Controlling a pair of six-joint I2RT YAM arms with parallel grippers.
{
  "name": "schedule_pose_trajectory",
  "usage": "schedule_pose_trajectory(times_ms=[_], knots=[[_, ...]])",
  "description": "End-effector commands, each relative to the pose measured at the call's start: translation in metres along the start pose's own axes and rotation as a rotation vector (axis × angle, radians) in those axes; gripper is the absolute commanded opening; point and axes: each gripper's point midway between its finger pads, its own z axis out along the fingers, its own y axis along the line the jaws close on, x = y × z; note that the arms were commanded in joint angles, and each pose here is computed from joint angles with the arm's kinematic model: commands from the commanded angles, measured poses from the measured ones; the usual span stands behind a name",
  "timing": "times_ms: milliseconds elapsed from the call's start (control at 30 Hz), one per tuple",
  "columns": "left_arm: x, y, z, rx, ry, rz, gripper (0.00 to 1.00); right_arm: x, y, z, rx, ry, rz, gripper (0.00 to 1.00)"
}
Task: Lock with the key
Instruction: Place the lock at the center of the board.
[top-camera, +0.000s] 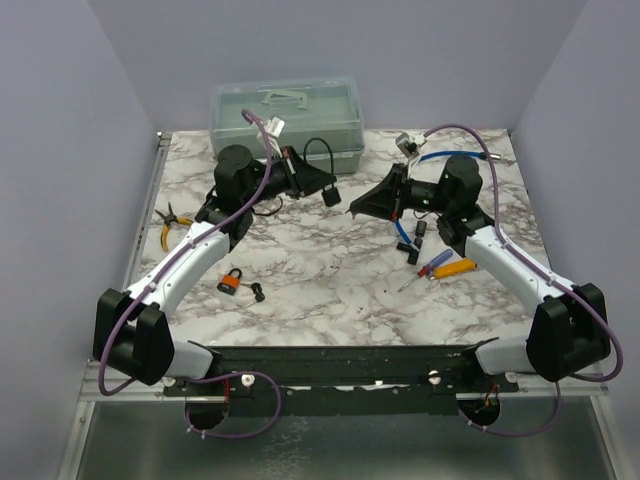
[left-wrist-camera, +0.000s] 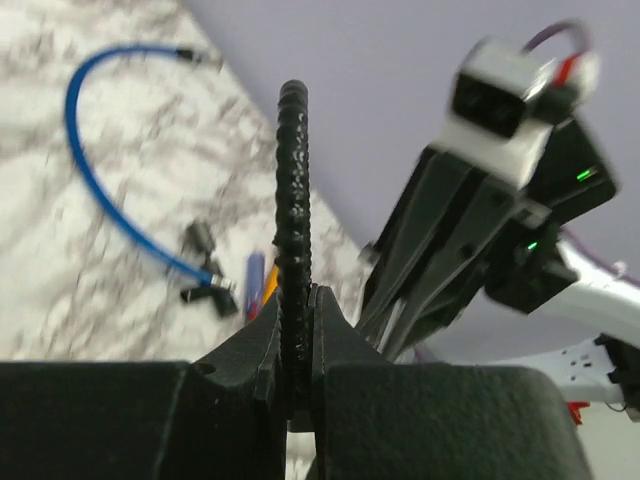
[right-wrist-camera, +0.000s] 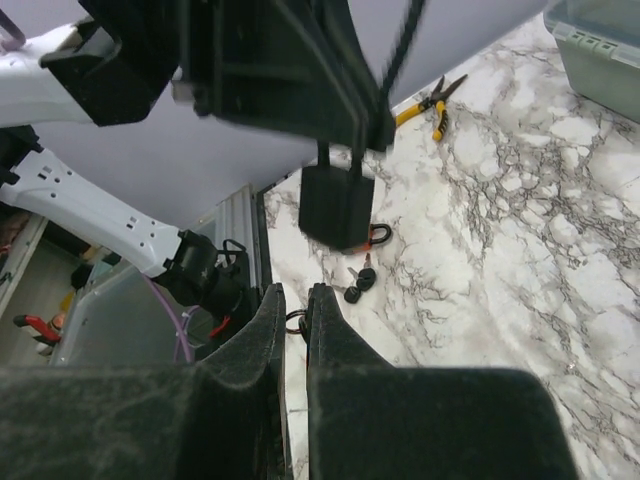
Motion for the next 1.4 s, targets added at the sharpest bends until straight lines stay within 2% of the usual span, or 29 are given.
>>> schedule_pose_trajectory(times_ms=[0,167,300,433,533,667,800,933,1267,1367], knots=[[0.076,0.042,-0.036,-0.184,0.192,-0.109,0.0,0.006,-0.004,-0.002,0.043,0.006,-0.014,0.0],[0.151,0.086,-0.074,-0.37,0.384,-0.253,0.0,0.012,-0.008,-0.002,0.041,0.028,-0.024,0.0],[0.199,0.105,-0.099,-0.444,0.54,-0.321,0.0,0.015,-0.011,-0.002,0.041,0.04,-0.049,0.0],[0.235,0.104,-0.112,-0.444,0.67,-0.403,0.0,0.018,-0.013,-0.002,0.038,0.051,-0.054,0.0],[0.257,0.1,-0.121,-0.446,0.733,-0.408,0.0,0.02,-0.013,-0.002,0.034,0.057,-0.046,0.0],[0.271,0.101,-0.126,-0.459,0.765,-0.374,0.0,0.022,-0.013,-0.002,0.033,0.06,-0.046,0.0],[0.268,0.114,-0.122,-0.485,0.761,-0.31,0.0,0.026,-0.013,-0.003,0.033,0.064,-0.032,0.0],[0.28,0.12,-0.127,-0.512,0.785,-0.349,0.0,0.026,-0.012,-0.002,0.025,0.068,-0.027,0.0],[0.277,0.141,-0.132,-0.616,0.739,-0.289,0.0,0.03,-0.011,-0.005,0.027,0.07,-0.027,0.0],[0.276,0.148,-0.134,-0.653,0.729,-0.272,0.06,0.03,-0.01,-0.005,0.025,0.07,-0.02,0.0]])
